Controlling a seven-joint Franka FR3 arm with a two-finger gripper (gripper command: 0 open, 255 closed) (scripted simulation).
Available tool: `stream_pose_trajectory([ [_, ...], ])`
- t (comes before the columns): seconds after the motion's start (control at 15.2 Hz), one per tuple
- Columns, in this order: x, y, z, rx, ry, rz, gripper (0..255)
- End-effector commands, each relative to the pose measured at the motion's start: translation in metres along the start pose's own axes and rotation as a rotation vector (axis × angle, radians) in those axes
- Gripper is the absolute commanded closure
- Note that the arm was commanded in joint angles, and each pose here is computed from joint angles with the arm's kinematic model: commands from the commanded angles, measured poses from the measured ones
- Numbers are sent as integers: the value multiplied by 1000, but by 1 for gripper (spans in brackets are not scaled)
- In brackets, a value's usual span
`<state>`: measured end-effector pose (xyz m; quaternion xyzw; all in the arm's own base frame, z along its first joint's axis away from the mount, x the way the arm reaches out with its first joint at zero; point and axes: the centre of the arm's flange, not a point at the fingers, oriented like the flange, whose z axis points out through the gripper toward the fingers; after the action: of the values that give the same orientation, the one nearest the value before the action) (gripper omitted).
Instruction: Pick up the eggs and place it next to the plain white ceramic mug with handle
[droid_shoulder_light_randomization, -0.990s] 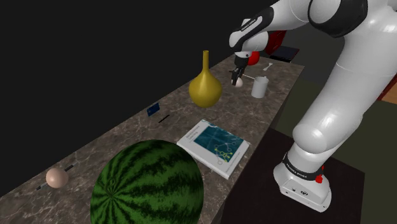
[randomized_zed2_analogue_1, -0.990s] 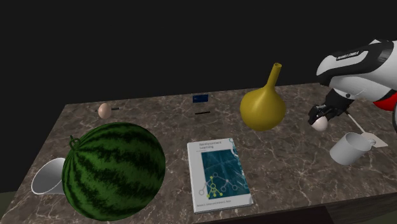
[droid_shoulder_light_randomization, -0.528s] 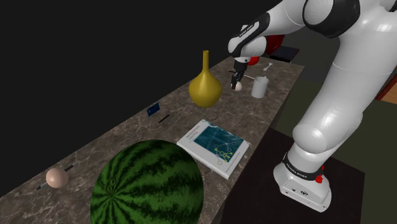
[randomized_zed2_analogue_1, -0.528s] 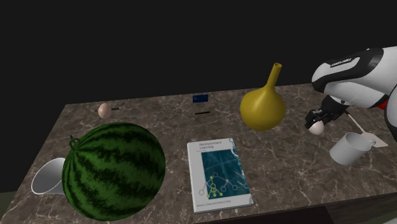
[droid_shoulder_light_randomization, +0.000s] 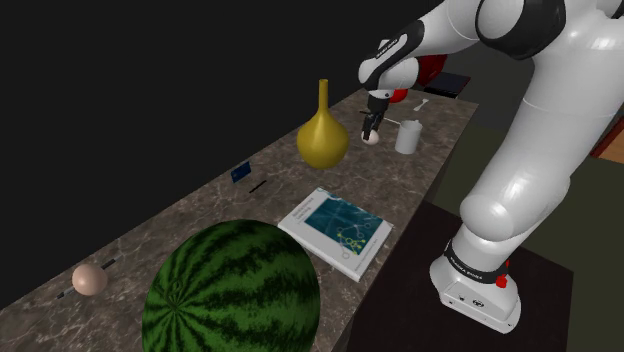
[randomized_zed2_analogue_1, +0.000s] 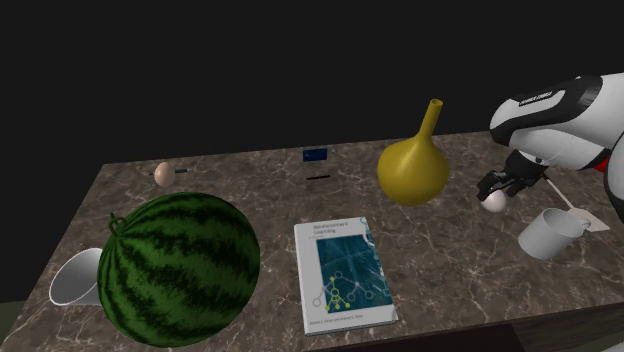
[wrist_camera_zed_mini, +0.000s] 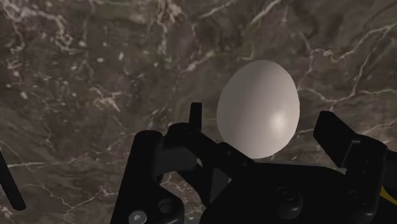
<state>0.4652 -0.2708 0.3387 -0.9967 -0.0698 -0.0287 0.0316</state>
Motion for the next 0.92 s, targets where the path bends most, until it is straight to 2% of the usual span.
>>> stream_pose_trajectory([
  [0.0, 0, 0, 0, 0, 0, 0, 0],
  [0.07, 0, 0, 0, 0, 0, 0, 0],
  [0.33, 0, 0, -50, 0, 0, 0, 0],
  [0.86, 0, 0, -50, 0, 0, 0, 0],
])
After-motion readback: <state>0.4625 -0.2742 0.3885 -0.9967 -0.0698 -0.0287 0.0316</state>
